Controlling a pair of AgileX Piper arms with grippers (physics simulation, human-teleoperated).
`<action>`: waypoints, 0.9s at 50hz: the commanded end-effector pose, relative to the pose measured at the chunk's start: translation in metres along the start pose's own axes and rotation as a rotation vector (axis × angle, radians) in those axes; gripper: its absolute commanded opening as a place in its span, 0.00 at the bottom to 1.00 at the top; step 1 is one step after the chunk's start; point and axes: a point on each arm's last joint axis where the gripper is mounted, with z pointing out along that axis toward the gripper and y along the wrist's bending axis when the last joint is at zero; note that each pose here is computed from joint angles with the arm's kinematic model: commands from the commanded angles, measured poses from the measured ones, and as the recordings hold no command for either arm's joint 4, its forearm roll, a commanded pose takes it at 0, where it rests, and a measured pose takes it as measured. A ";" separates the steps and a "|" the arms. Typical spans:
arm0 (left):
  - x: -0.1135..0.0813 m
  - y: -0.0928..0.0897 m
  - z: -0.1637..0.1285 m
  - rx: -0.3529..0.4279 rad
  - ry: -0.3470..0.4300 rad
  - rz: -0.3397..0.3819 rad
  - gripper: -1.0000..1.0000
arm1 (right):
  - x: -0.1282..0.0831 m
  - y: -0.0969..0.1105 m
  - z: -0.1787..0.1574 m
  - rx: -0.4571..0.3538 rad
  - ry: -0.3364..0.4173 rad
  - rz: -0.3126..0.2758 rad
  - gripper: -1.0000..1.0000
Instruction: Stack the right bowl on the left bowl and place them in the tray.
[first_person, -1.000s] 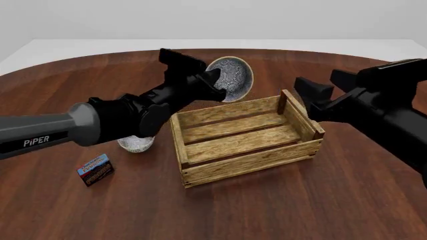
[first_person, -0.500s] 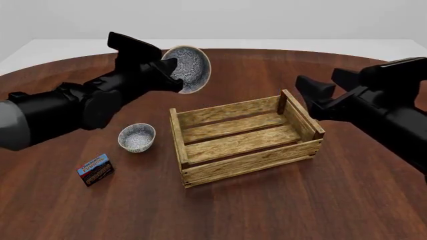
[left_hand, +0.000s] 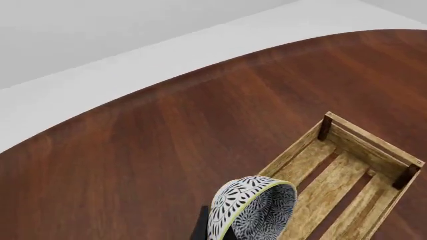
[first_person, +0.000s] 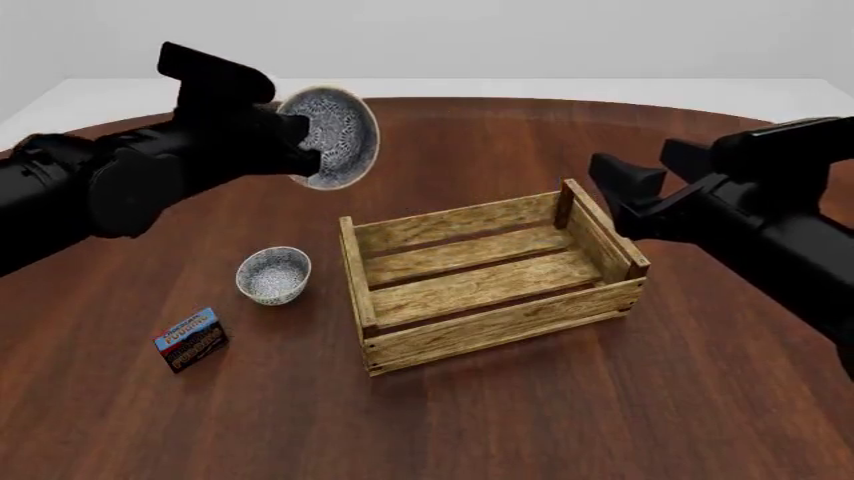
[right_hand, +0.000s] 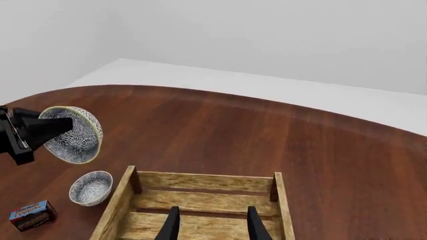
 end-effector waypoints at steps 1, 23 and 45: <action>0.007 0.008 -0.003 -0.016 0.093 -0.032 0.00 | -0.004 -0.007 -0.008 0.035 0.006 0.007 1.00; 0.033 0.034 0.004 -0.087 0.244 -0.110 0.00 | -0.004 -0.007 -0.009 0.037 0.005 0.007 1.00; 0.065 0.066 0.025 -0.170 0.325 -0.156 0.00 | -0.006 -0.007 -0.012 0.035 0.001 0.007 1.00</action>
